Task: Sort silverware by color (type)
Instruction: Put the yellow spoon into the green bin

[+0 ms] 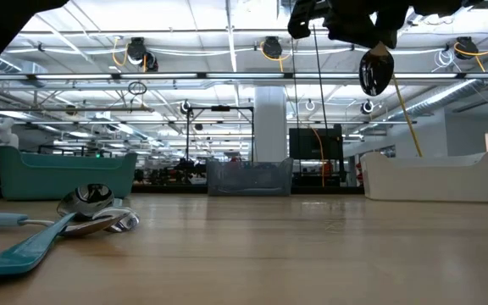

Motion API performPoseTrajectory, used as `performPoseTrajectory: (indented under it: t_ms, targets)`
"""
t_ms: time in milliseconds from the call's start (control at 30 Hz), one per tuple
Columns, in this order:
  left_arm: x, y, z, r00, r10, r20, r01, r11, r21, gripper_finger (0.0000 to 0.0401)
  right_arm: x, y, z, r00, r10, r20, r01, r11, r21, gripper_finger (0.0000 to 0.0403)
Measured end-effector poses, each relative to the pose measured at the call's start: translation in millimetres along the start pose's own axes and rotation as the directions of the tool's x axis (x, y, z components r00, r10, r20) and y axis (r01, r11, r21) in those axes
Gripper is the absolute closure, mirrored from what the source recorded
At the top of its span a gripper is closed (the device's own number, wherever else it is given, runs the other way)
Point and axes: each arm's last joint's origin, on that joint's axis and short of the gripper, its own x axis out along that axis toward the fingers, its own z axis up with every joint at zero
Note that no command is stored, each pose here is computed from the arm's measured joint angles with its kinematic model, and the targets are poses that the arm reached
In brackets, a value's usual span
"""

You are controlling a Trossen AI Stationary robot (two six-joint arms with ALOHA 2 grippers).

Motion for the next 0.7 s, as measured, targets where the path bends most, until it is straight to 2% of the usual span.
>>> performPoseTrajectory:
  t_ms: [167,400,533,700]
  targets:
    - [-1.5,-1.4,-0.3,1.0,-0.014,-0.001,0.014,0.999,0.049,0.0384,0.1,0.2,0.0,1.0,0.005,0.0,-0.005,1.0,0.01,0.0368]
    - [-8.4,-6.2,-3.1,0.999,-0.043,-0.014,0.044,0.996,0.074,0.0387,-0.1,0.9,-4.6,1.0,0.014,-0.026,-0.014,1.0,-0.024,0.0361]
    - [-14.3,-9.5,-7.7,0.997,-0.061,-0.04,0.065,0.994,0.092,0.0387,-2.2,2.2,-8.2,0.999,0.032,-0.044,-0.035,0.998,-0.061,0.0334]
    - [-23.6,-13.8,-14.3,0.992,-0.093,-0.084,0.101,0.99,0.103,0.0389,-5.4,6.1,-13.0,0.989,0.133,-0.066,-0.137,0.988,-0.067,0.0295]
